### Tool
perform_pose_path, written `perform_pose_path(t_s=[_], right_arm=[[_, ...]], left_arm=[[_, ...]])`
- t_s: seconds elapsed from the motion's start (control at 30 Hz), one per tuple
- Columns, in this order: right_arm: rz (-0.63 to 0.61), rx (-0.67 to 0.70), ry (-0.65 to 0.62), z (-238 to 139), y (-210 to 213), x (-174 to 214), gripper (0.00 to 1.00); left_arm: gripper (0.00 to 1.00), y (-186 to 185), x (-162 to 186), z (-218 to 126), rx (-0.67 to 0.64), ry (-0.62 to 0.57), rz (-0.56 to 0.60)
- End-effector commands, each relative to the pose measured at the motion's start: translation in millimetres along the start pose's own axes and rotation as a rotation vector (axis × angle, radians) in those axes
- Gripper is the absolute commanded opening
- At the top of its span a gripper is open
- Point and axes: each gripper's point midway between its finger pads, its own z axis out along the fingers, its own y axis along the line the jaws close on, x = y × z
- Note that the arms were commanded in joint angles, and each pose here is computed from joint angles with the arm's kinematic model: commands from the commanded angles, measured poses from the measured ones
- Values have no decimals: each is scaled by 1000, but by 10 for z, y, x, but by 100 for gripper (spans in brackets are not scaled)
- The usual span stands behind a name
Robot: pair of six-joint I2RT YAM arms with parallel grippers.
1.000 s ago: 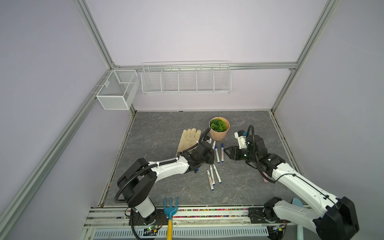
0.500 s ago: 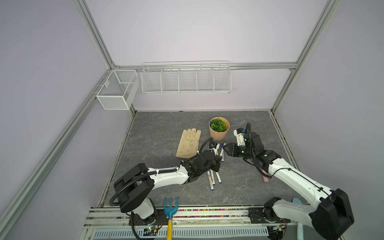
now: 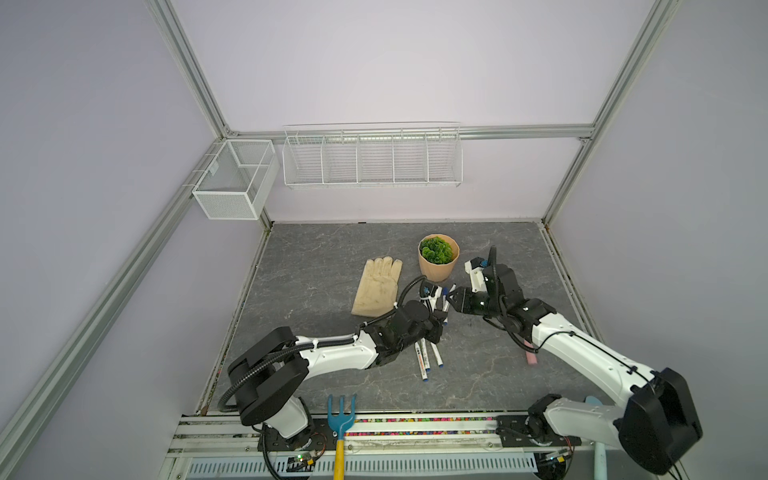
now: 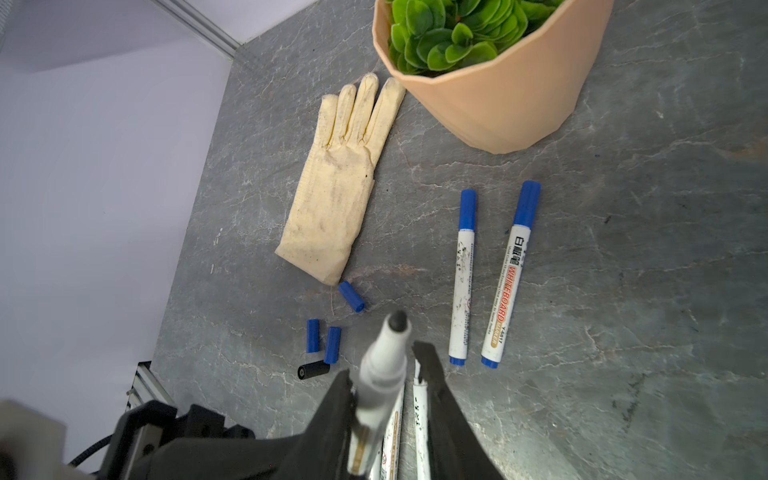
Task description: Insert the pens into the pen caps
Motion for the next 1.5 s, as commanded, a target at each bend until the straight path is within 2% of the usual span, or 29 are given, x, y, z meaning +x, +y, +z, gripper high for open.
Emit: perform_pose_path(t_s=[0.0, 0.23, 0.6, 0.67, 0.73, 0.83, 1.47], right_arm=[[19, -21, 2, 54, 2, 38, 24], [26, -49, 8, 14, 42, 75, 6], [24, -48, -32, -101, 30, 59, 6], [24, -54, -34, -104, 45, 50, 6], [24, -64, -34, -106, 65, 47, 6], [27, -74, -35, -110, 86, 37, 6], [29, -97, -47, -146, 135, 8, 6]], left_arm=[[0, -104, -67, -37, 46, -31, 30], [0, -116, -50, -10, 55, -35, 32], [0, -79, -57, 34, 29, -32, 18], [4, -73, -54, 39, 25, -28, 17], [16, -70, -53, 44, 22, -26, 15], [26, -63, -44, 54, 17, -20, 16], [29, -47, -36, 82, 1, -3, 17]])
